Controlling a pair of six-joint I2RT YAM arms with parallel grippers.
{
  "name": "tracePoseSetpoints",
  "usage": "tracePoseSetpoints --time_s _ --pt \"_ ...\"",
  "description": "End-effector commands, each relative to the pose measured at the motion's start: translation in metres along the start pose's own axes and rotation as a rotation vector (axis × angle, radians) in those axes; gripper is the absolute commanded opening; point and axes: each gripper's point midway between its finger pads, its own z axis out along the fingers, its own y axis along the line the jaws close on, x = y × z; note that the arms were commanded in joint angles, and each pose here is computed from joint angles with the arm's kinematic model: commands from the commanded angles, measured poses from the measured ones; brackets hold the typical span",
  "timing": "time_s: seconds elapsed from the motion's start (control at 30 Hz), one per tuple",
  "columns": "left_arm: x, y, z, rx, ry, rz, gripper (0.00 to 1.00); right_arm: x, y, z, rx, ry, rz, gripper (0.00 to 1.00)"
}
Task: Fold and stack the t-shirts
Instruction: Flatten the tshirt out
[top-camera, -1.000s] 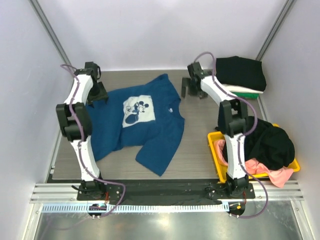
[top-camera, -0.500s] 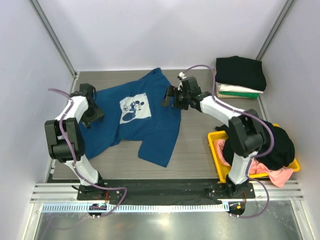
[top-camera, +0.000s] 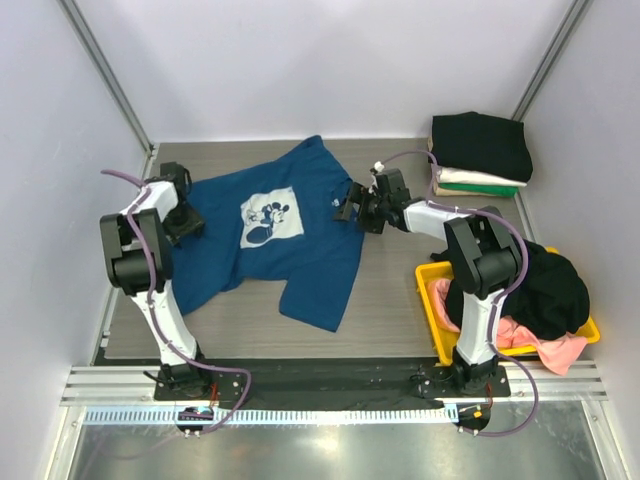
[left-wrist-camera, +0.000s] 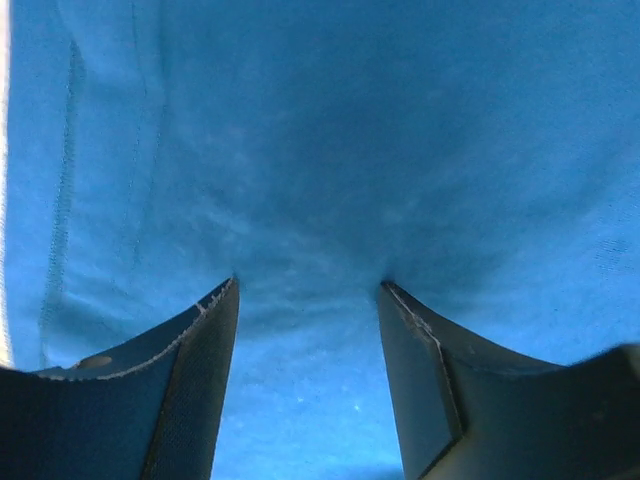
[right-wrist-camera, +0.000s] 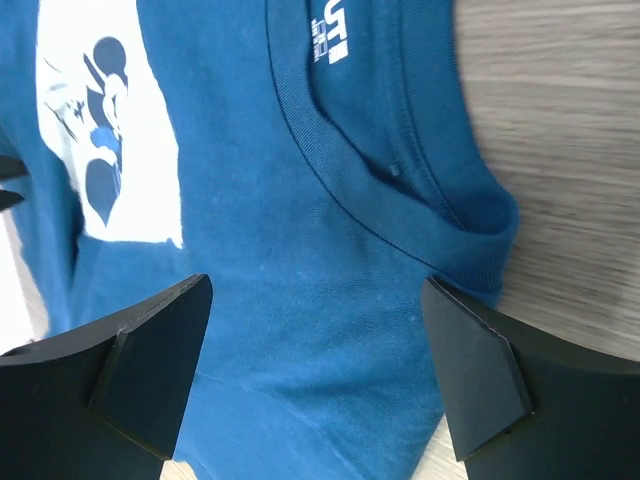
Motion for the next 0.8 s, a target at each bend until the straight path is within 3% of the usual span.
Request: tracePoseSetpoints --time_s 0.0,0.17,0.3,0.33,0.43,0.5,0.63,0.73,0.77 --pt "-0.006 -0.025 0.011 -0.003 -0.034 0.097 0.59 0.011 -0.049 0.004 0.136 -0.018 0.097 0.92" --pt "-0.027 -0.072 0.006 0.007 -0.106 0.24 0.59 0.014 -0.101 -0.018 0.261 -0.049 0.209 0.92" --pt "-0.041 -0.126 -0.012 0.04 -0.225 0.461 0.6 -0.004 -0.158 -0.055 0.394 -0.128 0.299 0.92" --pt "-0.035 -0.14 -0.012 0.041 -0.246 0.574 0.6 -0.009 -0.166 -0.062 0.42 -0.142 0.306 0.92" --pt "-0.033 -0.177 -0.028 0.135 -0.283 0.642 0.61 -0.026 -0.183 -0.088 0.485 -0.201 0.314 0.92" --pt "-0.037 -0.187 -0.04 0.189 -0.297 0.641 0.6 -0.035 -0.177 -0.103 0.494 -0.231 0.299 0.92" --pt "-0.085 -0.149 -0.087 0.049 -0.426 0.513 0.63 -0.047 -0.154 -0.127 0.455 -0.287 0.26 0.92" --pt "-0.074 -0.12 -0.111 0.072 -0.389 0.382 0.64 -0.061 -0.115 -0.135 0.367 -0.288 0.178 0.93" --pt "-0.073 -0.111 -0.145 0.127 -0.425 0.299 0.64 -0.062 -0.102 -0.136 0.348 -0.281 0.148 0.93"
